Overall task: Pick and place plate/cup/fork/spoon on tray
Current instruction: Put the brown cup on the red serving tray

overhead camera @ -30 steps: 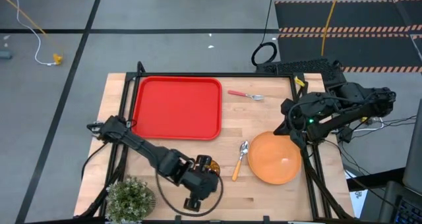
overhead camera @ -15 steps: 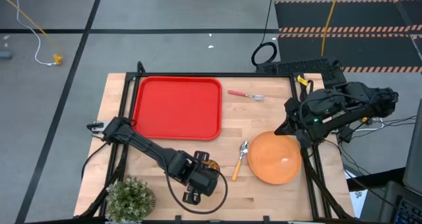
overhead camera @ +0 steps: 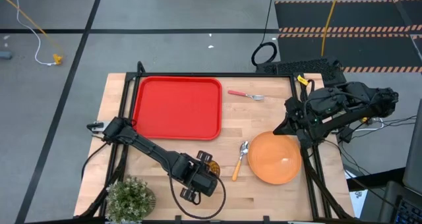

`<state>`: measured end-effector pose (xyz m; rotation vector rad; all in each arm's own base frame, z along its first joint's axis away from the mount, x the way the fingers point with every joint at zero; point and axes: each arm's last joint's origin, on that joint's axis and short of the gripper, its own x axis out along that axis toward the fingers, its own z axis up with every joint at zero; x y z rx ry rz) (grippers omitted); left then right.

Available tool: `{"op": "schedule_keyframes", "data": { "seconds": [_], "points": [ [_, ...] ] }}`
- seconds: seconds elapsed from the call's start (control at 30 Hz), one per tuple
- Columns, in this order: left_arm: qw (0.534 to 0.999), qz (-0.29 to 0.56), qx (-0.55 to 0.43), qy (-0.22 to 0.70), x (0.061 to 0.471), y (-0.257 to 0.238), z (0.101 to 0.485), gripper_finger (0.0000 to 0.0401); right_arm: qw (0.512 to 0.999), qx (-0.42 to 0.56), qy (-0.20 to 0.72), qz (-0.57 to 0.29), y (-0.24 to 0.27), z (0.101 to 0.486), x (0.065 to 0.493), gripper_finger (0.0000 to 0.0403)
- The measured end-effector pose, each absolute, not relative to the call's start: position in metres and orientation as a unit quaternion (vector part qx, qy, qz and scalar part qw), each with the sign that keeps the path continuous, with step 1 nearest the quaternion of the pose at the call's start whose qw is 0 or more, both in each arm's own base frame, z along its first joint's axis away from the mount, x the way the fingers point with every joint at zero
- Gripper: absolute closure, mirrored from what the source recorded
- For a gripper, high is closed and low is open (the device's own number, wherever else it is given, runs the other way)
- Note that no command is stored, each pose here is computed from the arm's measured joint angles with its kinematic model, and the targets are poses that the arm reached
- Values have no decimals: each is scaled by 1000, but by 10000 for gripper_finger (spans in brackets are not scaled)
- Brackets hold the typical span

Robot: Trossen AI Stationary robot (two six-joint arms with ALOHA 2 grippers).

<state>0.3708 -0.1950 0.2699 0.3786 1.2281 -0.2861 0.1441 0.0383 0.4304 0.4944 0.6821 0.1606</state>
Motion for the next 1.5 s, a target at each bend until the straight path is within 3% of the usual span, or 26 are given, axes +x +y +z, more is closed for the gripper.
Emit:
{"op": "schedule_keyframes", "data": {
  "seconds": [0.13, 0.5, 1.07, 1.5],
  "points": [
    [791, -143, 188, 565, 372, -196, 268, 249, 909, 240, 331, 78, 38, 430, 144, 403],
    [797, -166, 162, 558, 374, -198, 272, 390, 911, 235, 330, 79, 38, 430, 144, 403],
    [806, -102, 100, 574, 374, -170, 322, 393, 915, 219, 329, 83, 38, 430, 144, 403],
    [817, -7, 3, 577, 362, -102, 388, 393, 918, 222, 324, 43, 37, 429, 149, 403]
  ]
}}
